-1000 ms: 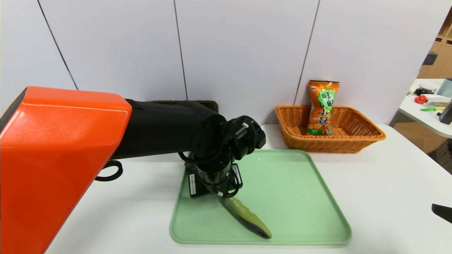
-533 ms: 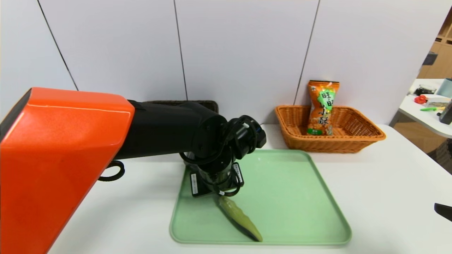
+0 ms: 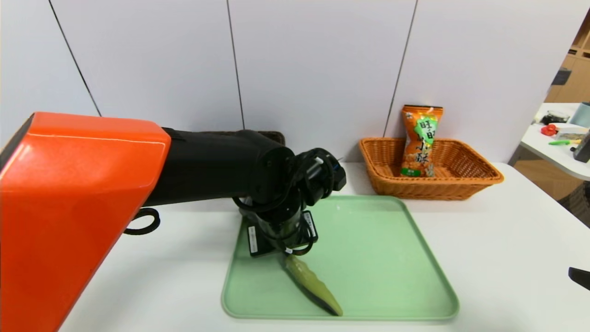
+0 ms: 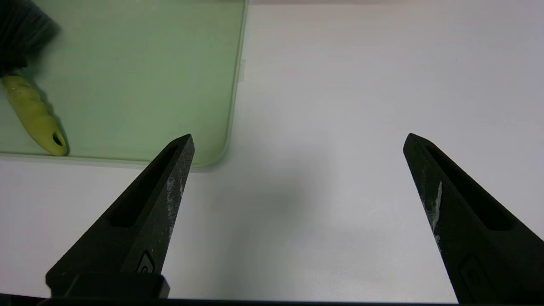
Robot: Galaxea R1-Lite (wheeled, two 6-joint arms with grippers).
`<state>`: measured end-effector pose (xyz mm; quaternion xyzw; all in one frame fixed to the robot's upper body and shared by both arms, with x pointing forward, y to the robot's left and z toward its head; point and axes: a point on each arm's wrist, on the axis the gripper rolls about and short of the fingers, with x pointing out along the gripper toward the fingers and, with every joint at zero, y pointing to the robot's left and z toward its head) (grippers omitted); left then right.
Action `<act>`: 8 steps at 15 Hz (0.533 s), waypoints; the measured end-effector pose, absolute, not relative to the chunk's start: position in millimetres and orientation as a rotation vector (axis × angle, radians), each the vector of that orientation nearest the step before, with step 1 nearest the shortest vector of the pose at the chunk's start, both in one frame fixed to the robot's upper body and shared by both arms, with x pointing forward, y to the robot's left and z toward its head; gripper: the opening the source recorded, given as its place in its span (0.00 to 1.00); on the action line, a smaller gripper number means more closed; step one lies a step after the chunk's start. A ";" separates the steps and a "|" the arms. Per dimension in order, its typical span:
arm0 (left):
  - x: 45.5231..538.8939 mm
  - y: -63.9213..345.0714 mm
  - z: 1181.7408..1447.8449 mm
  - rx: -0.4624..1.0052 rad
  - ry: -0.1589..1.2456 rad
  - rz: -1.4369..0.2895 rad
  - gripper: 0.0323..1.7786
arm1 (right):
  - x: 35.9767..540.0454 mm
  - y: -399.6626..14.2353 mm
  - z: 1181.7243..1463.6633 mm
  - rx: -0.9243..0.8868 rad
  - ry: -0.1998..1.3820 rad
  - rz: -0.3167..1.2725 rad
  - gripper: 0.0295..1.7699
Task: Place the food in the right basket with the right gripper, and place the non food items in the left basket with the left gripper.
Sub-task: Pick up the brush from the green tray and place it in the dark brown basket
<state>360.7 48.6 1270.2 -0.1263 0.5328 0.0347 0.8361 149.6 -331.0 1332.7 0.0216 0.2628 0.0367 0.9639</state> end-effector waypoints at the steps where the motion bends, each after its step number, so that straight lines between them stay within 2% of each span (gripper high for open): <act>1: 361.0 48.4 1274.5 -0.297 1.137 0.061 0.16 | 148.8 -331.1 1332.2 0.044 0.531 0.075 0.96; 4: 362.6 47.4 1281.8 -0.341 1.141 0.043 0.16 | 146.6 -331.3 1330.5 0.044 0.531 0.074 0.96; 8: 364.9 43.7 1278.6 -0.363 1.146 0.052 0.15 | 143.8 -331.6 1329.5 0.044 0.525 0.075 0.96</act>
